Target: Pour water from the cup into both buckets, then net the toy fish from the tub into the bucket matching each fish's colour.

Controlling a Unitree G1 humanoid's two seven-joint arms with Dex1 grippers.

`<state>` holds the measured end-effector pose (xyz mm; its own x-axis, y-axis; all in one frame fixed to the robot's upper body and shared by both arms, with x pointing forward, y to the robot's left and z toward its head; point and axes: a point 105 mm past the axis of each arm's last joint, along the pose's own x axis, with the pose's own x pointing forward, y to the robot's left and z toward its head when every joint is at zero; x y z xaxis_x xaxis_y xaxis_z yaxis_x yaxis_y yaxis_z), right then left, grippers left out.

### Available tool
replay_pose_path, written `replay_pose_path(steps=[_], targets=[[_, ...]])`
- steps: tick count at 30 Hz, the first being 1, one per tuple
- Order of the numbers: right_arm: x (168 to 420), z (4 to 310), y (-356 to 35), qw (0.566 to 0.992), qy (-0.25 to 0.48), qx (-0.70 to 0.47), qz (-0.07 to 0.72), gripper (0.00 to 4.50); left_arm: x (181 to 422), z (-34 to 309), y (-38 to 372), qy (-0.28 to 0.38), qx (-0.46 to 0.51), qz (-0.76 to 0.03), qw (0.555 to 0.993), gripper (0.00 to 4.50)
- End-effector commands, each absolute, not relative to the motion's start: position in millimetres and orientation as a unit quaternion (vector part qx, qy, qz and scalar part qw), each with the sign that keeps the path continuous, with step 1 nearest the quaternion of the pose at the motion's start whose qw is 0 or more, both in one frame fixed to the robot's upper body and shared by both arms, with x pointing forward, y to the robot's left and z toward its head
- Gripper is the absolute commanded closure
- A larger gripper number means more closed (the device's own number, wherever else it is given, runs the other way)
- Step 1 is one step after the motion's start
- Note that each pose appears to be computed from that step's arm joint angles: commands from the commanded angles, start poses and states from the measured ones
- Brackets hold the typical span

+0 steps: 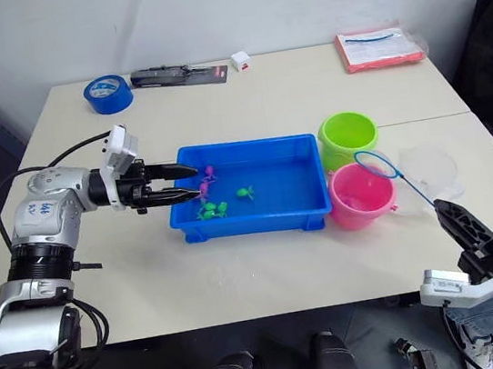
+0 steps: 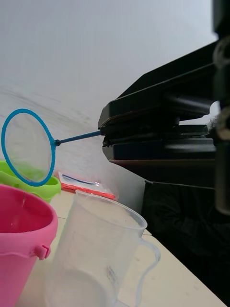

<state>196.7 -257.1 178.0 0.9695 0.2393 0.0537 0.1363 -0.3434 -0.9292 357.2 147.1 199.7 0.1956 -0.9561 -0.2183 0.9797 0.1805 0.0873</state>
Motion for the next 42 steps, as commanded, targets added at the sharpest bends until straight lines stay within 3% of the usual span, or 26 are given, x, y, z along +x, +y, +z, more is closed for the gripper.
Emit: replay_pose_path(steps=[1, 3, 5, 8, 10, 16, 21, 26, 37, 42], targets=[[203, 210, -252, 0.566, -0.176, -0.805, 0.028, 3.7, 355, 213, 152, 0.034, 0.107, -0.63, 0.768, 1.71], [213, 225, -244, 0.57, -0.201, -0.796, 0.032, 3.7, 355, 214, 154, 0.033, 0.106, -0.626, 0.772, 1.71], [234, 239, -232, 0.609, -0.208, -0.763, 0.06, 3.7, 357, 216, 161, 0.031, 0.102, -0.613, 0.783, 1.71], [257, 236, -225, 0.719, -0.162, -0.665, 0.119, 3.7, 358, 215, 175, 0.036, 0.109, -0.59, 0.799, 1.71], [270, 234, -214, 0.77, -0.144, -0.598, 0.171, 3.7, 357, 213, 187, 0.045, 0.118, -0.57, 0.812, 1.71], [308, 246, -174, 0.85, -0.093, -0.422, 0.302, 3.7, 350, 217, 223, 0.053, 0.134, -0.506, 0.85, 1.71], [329, 241, -155, 0.879, 0.03, -0.292, 0.376, 3.7, 336, 215, 244, 0.067, 0.128, -0.464, 0.874, 1.71], [335, 237, -128, 0.871, 0.11, -0.205, 0.433, 3.7, 319, 211, 264, 0.091, 0.125, -0.426, 0.891, 1.71], [362, 230, -83, 0.874, 0.189, -0.128, 0.429, 3.7, 302, 204, 259, 0.105, 0.112, -0.422, 0.894, 1.71], [363, 220, -78, 0.869, 0.206, -0.155, 0.422, 3.7, 301, 204, 254, 0.1, 0.102, -0.428, 0.892, 1.71]])
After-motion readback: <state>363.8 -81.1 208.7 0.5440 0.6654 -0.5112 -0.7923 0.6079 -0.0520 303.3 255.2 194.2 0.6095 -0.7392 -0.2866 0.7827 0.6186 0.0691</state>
